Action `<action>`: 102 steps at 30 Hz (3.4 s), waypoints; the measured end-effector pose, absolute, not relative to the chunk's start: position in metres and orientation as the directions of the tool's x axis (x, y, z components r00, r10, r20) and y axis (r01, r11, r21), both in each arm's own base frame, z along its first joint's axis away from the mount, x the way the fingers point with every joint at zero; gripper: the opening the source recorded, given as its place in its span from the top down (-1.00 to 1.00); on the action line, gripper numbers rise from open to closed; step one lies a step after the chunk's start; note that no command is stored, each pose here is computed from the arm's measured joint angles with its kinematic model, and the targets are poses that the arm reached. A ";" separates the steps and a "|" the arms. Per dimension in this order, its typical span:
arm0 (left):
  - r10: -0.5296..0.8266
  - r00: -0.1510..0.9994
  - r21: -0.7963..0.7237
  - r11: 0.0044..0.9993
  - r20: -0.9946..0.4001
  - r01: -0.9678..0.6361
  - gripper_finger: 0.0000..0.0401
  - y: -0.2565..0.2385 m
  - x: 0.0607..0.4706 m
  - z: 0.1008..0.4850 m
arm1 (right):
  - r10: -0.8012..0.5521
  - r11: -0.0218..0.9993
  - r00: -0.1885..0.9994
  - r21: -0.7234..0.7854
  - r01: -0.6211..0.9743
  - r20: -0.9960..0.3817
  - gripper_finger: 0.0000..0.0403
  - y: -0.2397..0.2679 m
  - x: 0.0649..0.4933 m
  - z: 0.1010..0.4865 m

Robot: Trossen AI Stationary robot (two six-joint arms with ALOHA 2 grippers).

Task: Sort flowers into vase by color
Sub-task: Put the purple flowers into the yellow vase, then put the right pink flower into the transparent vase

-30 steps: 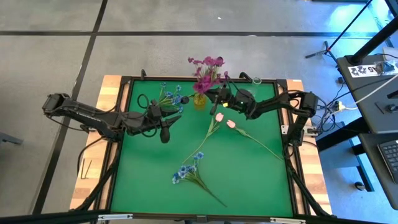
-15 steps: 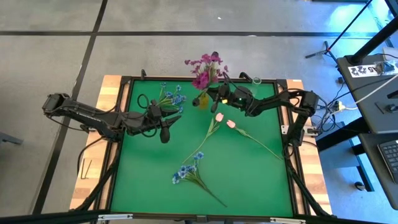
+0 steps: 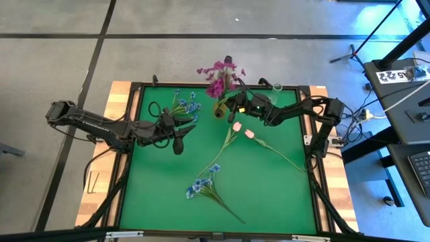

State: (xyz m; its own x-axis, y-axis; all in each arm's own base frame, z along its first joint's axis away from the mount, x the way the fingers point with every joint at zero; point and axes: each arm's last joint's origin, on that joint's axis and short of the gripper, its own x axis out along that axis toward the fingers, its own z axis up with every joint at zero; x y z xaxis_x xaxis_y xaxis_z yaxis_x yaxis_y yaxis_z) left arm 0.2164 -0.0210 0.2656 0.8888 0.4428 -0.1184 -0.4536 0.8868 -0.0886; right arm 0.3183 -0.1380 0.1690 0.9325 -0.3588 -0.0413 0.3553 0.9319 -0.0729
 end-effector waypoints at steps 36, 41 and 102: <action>0.445 0.882 -0.086 0.883 -0.156 -0.461 0.40 -0.021 0.216 0.261 | -0.296 0.955 0.916 -0.066 0.289 -0.271 -0.11 -0.121 0.284 0.217; 0.446 0.877 -0.095 0.879 -0.181 -0.467 0.40 -0.021 0.215 0.259 | -0.225 0.967 0.903 0.030 0.254 -0.367 -0.10 -0.112 0.268 0.226; 0.371 0.921 -0.267 0.882 -0.119 -0.389 0.40 -0.053 0.261 0.224 | -0.080 0.857 0.225 0.048 0.514 -0.971 -0.10 -0.009 0.171 0.139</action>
